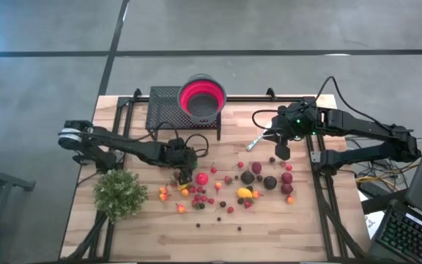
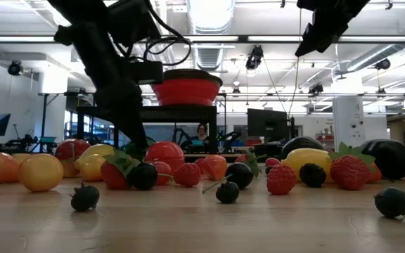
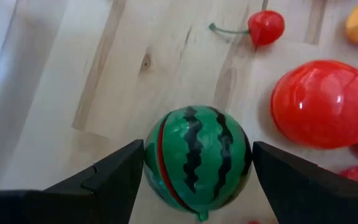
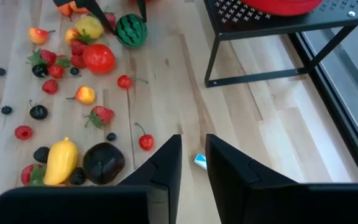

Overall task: Pick & Place Fruit
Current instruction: Put the green watermelon into the red gray strainer bowl on the shelf

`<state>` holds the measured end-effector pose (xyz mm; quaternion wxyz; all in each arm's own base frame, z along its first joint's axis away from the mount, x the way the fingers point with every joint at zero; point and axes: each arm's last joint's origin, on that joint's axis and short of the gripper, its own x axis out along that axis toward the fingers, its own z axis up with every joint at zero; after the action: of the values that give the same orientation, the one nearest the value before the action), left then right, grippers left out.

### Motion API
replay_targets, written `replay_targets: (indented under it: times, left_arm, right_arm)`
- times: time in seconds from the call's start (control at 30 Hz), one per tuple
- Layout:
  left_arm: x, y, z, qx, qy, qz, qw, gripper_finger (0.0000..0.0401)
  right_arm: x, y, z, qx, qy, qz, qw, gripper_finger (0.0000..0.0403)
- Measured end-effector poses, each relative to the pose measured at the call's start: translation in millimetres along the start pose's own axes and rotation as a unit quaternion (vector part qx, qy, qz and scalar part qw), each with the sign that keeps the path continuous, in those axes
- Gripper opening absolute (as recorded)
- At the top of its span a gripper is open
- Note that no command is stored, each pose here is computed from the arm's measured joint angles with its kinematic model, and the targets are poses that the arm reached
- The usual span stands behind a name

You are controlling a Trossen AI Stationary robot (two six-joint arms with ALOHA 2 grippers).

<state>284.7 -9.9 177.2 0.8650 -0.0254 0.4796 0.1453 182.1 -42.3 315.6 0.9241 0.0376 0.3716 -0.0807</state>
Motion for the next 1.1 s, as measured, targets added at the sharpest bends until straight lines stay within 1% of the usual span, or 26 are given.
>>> replay_targets:
  times: [0.43, 0.67, 0.83, 0.93, 1.1]
  left_arm:
    - [9.2, -2.6, 0.5, 0.000, 0.000, 0.002, 1.000, 0.0301]
    - [9.1, -2.8, 0.9, -0.008, 0.001, -0.002, 1.000, 0.0301]
    - [7.7, -5.4, 4.0, -0.009, 0.007, -0.033, 0.999, 0.0302]
    - [7.0, -5.6, 3.9, -0.007, 0.016, -0.038, 0.999, 0.0313]
    - [7.4, -4.4, -0.5, -0.003, 0.041, -0.032, 0.999, 0.0347]
  right_arm:
    - [6.1, -0.1, -5.3, 0.004, 0.007, 0.000, 1.000, 0.0094]
    - [6.5, -0.1, -5.5, 0.004, 0.007, 0.000, 1.000, 0.0102]
    - [6.5, -0.2, -5.4, 0.008, 0.006, 0.000, 1.000, 0.0105]
    - [6.5, -0.1, -5.4, 0.012, 0.006, 0.001, 1.000, 0.0098]
    - [6.5, -0.1, -5.4, 0.016, 0.006, 0.000, 1.000, 0.0079]
